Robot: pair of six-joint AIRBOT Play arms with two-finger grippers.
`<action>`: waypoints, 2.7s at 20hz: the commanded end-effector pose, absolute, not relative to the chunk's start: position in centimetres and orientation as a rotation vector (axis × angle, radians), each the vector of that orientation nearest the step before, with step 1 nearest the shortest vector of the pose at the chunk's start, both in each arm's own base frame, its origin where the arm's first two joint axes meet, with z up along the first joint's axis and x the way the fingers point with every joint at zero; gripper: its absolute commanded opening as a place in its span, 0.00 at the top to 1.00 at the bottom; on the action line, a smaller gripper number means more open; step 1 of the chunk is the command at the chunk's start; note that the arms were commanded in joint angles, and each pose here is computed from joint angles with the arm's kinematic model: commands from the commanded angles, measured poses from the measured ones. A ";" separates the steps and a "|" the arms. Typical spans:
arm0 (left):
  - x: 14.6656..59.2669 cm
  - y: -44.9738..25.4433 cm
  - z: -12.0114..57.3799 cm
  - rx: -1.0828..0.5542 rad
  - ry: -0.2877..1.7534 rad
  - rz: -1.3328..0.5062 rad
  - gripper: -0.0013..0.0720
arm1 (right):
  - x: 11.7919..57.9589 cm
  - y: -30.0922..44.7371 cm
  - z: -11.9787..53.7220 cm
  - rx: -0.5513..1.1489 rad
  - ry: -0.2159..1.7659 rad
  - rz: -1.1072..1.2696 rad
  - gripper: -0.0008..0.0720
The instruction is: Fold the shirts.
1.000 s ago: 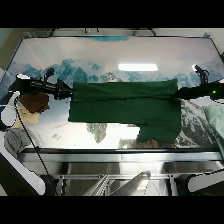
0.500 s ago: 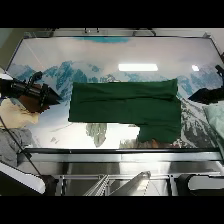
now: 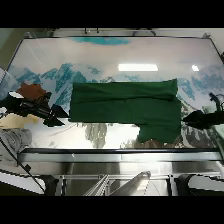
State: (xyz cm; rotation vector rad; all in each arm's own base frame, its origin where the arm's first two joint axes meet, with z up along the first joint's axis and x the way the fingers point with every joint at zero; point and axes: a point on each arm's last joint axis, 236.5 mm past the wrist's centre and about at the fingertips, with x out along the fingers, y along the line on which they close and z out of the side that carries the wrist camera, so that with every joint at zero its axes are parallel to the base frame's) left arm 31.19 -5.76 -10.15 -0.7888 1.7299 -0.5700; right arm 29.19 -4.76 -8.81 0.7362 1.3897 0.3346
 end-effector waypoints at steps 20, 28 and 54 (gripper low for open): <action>34.6 -12.1 -9.1 -0.684 1.566 -0.742 0.95 | 26.8 1.7 -8.5 0.955 1.441 0.458 0.96; 37.5 -10.8 1.8 -1.064 1.221 -1.010 0.95 | 33.0 2.6 0.9 1.036 1.121 0.640 0.96; 35.1 -8.1 4.3 -1.119 1.219 -1.110 0.96 | 33.4 2.5 1.6 1.003 1.079 0.647 0.96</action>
